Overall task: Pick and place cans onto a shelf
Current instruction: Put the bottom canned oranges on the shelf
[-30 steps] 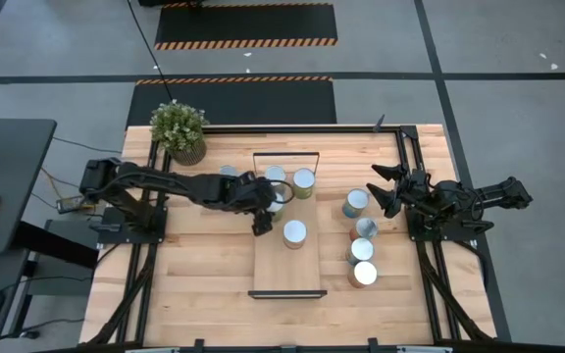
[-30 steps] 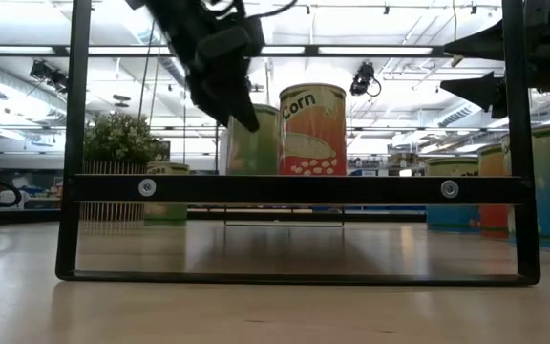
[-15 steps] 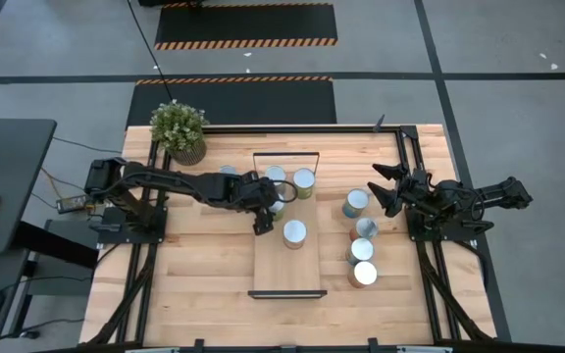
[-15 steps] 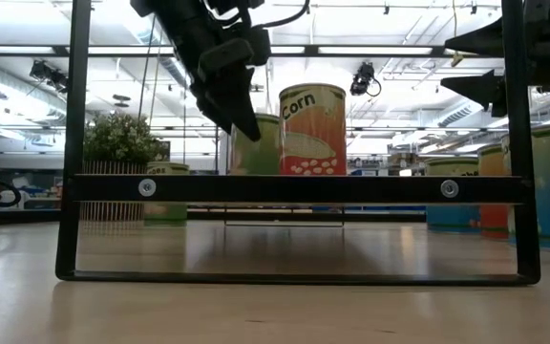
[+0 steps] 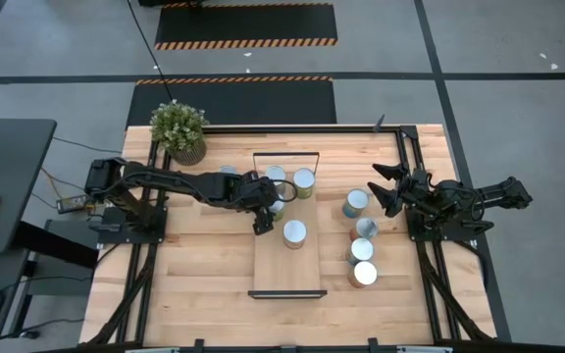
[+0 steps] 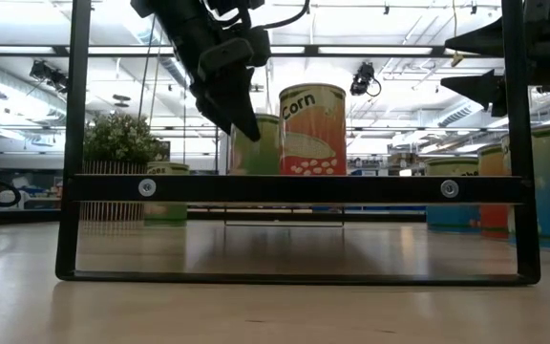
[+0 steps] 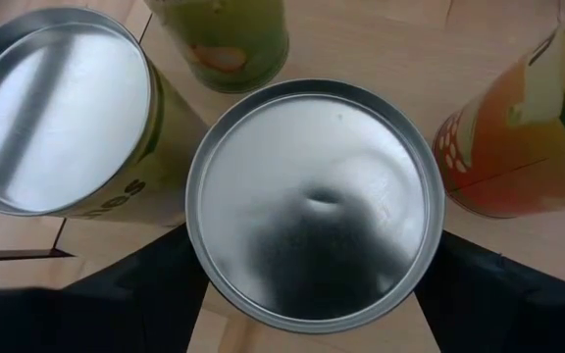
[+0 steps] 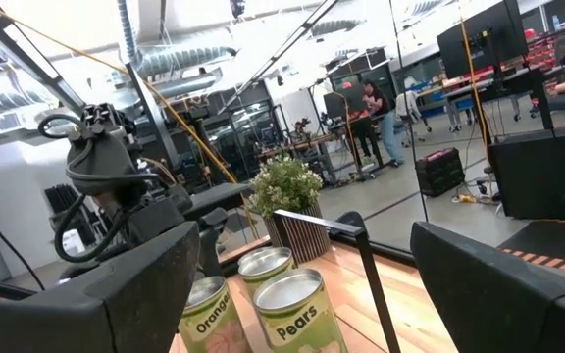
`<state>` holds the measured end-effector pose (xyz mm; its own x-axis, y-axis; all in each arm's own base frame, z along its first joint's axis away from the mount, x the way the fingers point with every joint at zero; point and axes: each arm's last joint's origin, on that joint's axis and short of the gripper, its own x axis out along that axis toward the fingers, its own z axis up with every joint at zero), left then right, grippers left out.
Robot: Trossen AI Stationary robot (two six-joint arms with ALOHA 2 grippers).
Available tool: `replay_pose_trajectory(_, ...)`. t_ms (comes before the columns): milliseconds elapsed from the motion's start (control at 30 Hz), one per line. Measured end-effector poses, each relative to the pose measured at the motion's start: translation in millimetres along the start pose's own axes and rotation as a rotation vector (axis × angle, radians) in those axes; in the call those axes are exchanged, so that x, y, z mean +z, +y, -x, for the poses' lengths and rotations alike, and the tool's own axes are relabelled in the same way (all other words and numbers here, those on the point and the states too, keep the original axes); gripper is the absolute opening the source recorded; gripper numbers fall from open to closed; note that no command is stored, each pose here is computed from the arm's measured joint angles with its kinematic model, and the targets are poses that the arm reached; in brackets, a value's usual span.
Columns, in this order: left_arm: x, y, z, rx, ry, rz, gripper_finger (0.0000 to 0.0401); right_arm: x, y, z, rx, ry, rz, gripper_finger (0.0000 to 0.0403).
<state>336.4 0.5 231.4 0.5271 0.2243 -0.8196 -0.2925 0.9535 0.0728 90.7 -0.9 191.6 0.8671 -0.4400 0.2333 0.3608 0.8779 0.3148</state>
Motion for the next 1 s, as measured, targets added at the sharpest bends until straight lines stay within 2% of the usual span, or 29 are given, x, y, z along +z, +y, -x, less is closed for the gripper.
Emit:
replay_pose_trajectory(300,-0.1,-0.1,-0.4,0.002,-0.001,-0.007,0.0316,0.0,0.0,0.0,0.0,0.0,0.0,0.0378)
replay_pose_trajectory(600,0.2,2.6,-1.4,-0.023,0.009,0.035,0.0319,0.0,0.0,0.0,0.0,0.0,0.0,0.0378)
replay_pose_trajectory(667,0.1,2.6,-1.6,-0.024,0.01,0.044,0.0331,0.0,0.0,0.0,0.0,0.0,0.0,0.0378)
replay_pose_trajectory(833,-4.8,3.4,-4.3,-0.054,0.062,0.079,0.0392,0.0,0.0,0.0,0.001,0.0,0.0,0.0378)
replay_pose_trajectory(1000,-5.4,2.0,-3.2,-0.085,0.072,0.002,0.0379,0.0,0.0,0.0,0.001,0.0,0.0,0.0378)
